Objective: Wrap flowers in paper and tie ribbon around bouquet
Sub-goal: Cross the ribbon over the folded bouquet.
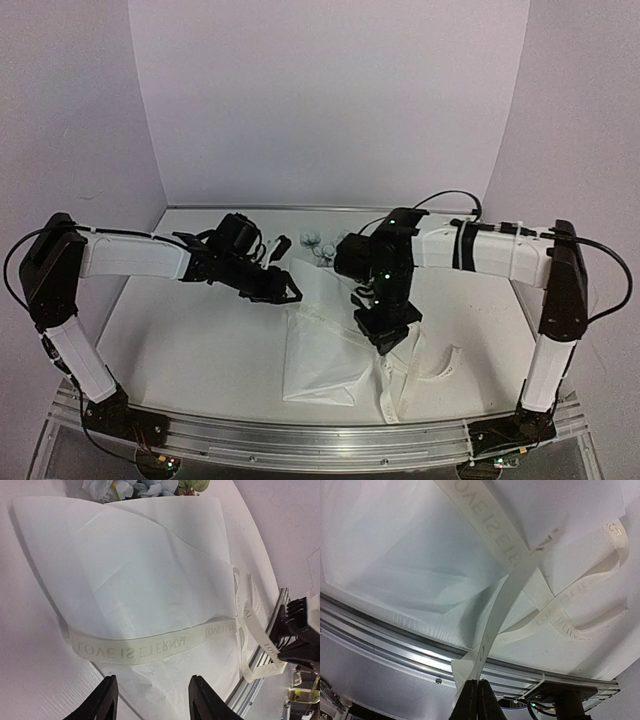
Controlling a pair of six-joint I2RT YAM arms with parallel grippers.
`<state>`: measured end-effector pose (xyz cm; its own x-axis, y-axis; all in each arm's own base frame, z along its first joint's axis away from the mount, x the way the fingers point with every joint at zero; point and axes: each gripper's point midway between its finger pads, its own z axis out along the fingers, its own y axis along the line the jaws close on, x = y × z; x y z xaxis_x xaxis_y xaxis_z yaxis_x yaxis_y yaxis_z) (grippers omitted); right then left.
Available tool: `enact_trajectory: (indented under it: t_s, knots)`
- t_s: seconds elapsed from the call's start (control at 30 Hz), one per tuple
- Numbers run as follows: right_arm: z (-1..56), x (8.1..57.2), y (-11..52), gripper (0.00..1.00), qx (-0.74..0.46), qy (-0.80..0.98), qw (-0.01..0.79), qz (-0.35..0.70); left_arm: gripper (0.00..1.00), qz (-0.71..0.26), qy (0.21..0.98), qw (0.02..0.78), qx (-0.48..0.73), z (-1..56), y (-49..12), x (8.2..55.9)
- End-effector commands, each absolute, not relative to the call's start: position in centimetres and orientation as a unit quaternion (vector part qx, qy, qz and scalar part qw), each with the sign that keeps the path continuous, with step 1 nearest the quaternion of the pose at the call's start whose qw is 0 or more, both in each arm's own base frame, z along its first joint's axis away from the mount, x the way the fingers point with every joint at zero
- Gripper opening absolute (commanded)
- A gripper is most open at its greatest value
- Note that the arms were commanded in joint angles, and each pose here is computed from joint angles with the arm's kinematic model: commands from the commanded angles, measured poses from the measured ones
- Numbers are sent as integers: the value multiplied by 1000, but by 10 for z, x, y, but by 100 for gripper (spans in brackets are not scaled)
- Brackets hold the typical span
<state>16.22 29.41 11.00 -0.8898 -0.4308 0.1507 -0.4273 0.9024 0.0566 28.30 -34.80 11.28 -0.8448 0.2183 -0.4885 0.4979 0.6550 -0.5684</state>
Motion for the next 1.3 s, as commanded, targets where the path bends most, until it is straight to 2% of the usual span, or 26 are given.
enact_trajectory:
  t_s: [0.0, 0.33, 0.57, 0.67, 1.27]
  knots:
    - [129, 156, 293, 0, 194, -977, 56, -65, 51, -290, 894, 229, 254, 113, -355, 298]
    - [141, 170, 293, 0, 162, -978, -10, -128, 61, -184, 928, 195, 259, 84, -364, 301]
    - [142, 171, 304, 0, 167, -975, -4, -143, 58, -180, 932, 184, 254, 81, -367, 295]
    - [142, 172, 309, 0, 169, -974, -2, -148, 53, -187, 932, 182, 253, 82, -369, 294]
    - [140, 172, 342, 0, 190, -960, 14, -207, 2, -208, 926, 191, 251, 95, -375, 295]
